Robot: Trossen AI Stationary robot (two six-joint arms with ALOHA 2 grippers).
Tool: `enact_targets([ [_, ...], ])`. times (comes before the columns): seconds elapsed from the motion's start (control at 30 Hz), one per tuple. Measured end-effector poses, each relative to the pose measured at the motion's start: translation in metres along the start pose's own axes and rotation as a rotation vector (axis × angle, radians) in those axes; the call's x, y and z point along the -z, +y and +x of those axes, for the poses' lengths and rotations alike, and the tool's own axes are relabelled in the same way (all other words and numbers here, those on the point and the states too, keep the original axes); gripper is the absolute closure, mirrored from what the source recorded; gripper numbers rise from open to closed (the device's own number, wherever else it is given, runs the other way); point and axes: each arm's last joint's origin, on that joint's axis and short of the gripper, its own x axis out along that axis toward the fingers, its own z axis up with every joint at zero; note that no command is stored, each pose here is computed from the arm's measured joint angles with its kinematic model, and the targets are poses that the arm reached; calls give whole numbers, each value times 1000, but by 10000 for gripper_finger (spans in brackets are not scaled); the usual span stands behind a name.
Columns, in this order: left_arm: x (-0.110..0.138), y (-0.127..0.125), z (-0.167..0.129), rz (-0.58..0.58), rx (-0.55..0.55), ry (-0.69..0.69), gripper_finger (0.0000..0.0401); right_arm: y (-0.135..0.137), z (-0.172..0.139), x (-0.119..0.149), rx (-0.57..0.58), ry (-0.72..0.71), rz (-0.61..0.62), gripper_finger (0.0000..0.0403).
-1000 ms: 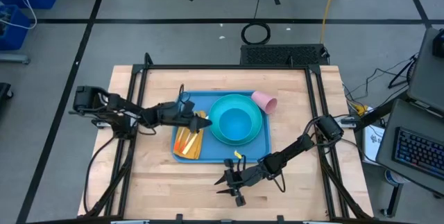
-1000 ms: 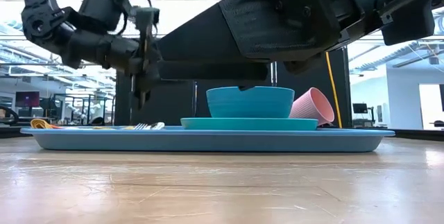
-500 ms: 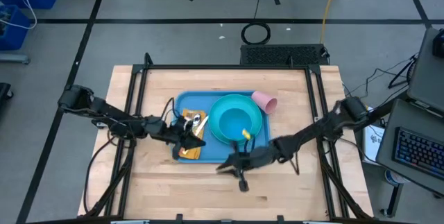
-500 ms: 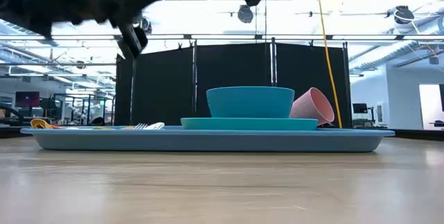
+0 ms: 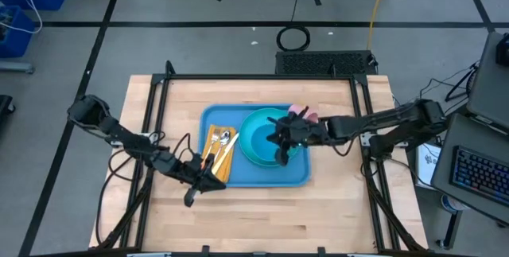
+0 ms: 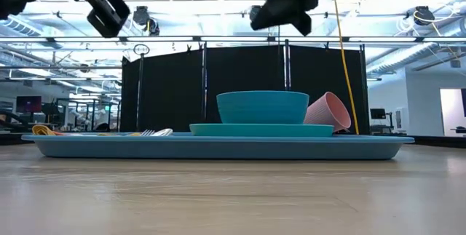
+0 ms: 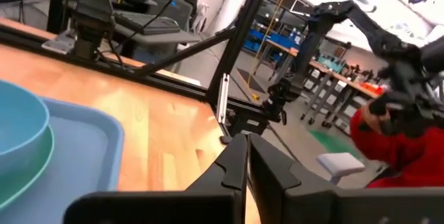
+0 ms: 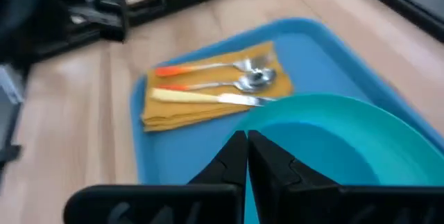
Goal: Set up tray
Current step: Adjust the pink cup, blue plate, blue bowl, blue serving tray, and yellow knife
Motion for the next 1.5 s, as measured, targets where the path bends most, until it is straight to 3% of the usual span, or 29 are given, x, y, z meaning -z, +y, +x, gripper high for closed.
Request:
enact_targets([
  [0.17, 4, -7, -1, 48, 12, 12, 396, -14, -11, 5, 100, 89, -63, 396],
  [0.27, 5, -7, -1, 50, 13, 16, 384, -27, -16, 6, 206, 123, -1, 379],
  [0.37, 6, -6, -2, 48, -19, 28, 377, -37, -19, 11, 258, 198, 70, 338],
  [0.53, 10, -5, -2, 51, -39, 61, 387, -53, -27, 17, 379, 286, 36, 248],
  [0.63, 10, -5, -2, 49, -38, 64, 397, -55, -27, 18, 372, 308, 76, 210],
  [0.73, 11, -7, -2, 50, -33, 67, 392, -45, -26, 34, 295, 379, 68, 198],
  [0.9, 11, -7, -2, 53, -36, 61, 377, -36, -8, 92, 277, 409, 65, 242],
  [1.13, 10, -6, -2, 56, -83, 41, 390, -35, 0, 120, 230, 287, 85, 390],
  [1.5, 8, -3, -2, 67, -111, 23, 376, -41, 9, 125, 233, 323, 58, 402],
])
